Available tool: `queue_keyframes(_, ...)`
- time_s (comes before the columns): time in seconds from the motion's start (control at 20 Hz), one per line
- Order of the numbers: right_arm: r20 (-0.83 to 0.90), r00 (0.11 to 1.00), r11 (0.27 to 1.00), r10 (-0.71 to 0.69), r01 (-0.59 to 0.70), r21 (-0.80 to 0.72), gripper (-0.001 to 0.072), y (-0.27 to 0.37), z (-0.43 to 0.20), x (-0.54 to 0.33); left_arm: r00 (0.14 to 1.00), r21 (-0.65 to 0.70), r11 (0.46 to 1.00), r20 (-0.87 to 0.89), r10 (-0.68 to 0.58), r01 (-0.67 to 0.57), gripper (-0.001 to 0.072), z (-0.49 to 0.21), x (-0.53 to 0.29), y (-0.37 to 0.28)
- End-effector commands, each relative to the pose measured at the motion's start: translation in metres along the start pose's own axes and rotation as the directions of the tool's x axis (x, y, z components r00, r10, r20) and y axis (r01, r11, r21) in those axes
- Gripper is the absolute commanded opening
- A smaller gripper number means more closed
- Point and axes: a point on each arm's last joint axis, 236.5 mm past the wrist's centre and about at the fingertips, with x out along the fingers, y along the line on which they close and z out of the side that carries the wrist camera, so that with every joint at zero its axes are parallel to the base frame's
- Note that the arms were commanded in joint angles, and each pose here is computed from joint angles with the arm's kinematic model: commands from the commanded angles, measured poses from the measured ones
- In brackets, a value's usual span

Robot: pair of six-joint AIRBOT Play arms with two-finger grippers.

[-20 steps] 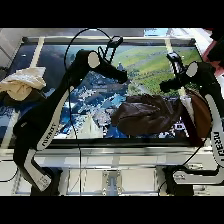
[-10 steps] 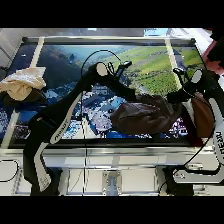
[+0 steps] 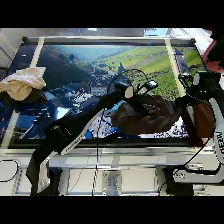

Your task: Fold the shirts.

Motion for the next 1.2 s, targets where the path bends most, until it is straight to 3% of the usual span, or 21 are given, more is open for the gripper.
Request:
queue_keyframes(0.0, 0.033, 0.996, 0.996, 0.085, -0.085, -0.007, 0.0392, 0.02, 0.008, -0.001, 0.993, 0.01, 0.993, -0.004, 0.115, -0.115, 0.0601, -0.002, 0.02, 0.012)
queue_keyframes(0.2, 0.065, 0.986, 0.988, 0.154, -0.152, -0.028, 0.0392, 0.036, 0.015, -0.003, 0.949, 0.019, 0.949, -0.013, 0.315, -0.315, 0.0531, -0.007, 0.021, 0.063)
queue_keyframes(0.25, 0.075, 0.984, 0.987, 0.162, -0.161, -0.027, 0.0392, 0.038, 0.018, -0.004, 0.939, 0.022, 0.939, -0.009, 0.343, -0.343, 0.0447, -0.007, 0.019, 0.071)
queue_keyframes(0.3, 0.083, 0.981, 0.984, 0.175, -0.173, -0.036, 0.0391, 0.041, 0.02, -0.004, 0.934, 0.029, 0.933, -0.011, 0.358, -0.357, 0.0277, -0.007, 0.017, 0.076)
queue_keyframes(0.35, 0.087, 0.978, 0.982, 0.188, -0.185, -0.04, 0.0391, 0.044, 0.02, -0.005, 0.931, 0.036, 0.93, -0.015, 0.365, -0.365, 0.0004, -0.008, 0.015, 0.078)
queue_keyframes(0.45, 0.083, 0.976, 0.979, 0.201, -0.198, -0.039, 0.0391, 0.047, 0.019, -0.006, 0.905, 0.08, 0.903, -0.023, 0.425, -0.422, 0.0015, -0.004, 0.002, 0.091)
queue_keyframes(0.6, 0.083, 0.97, 0.974, 0.227, -0.225, -0.035, 0.0391, 0.053, 0.019, -0.008, 0.816, 0.109, 0.809, 0.044, 0.577, -0.578, 0.0015, 0.027, -0.063, 0.123)
queue_keyframes(0.75, 0.139, 0.932, 0.942, 0.334, -0.335, -0.02, 0.0391, 0.079, 0.032, -0.016, 0.725, 0.076, 0.722, 0.021, 0.689, -0.688, 0.0014, 0.024, -0.147, 0.157)
queue_keyframes(1.0, 0.316, 0.803, 0.843, 0.506, -0.538, 0.018, 0.0391, 0.134, 0.073, -0.026, 0.678, -0.073, 0.679, -0.204, 0.706, -0.73, 0.0014, -0.038, -0.211, 0.189)
queue_keyframes(1.15, 0.328, 0.755, 0.792, 0.568, -0.61, 0.033, 0.0392, 0.176, 0.073, -0.012, 0.685, -0.081, 0.694, -0.278, 0.674, -0.716, 0.0015, -0.063, -0.201, 0.193)
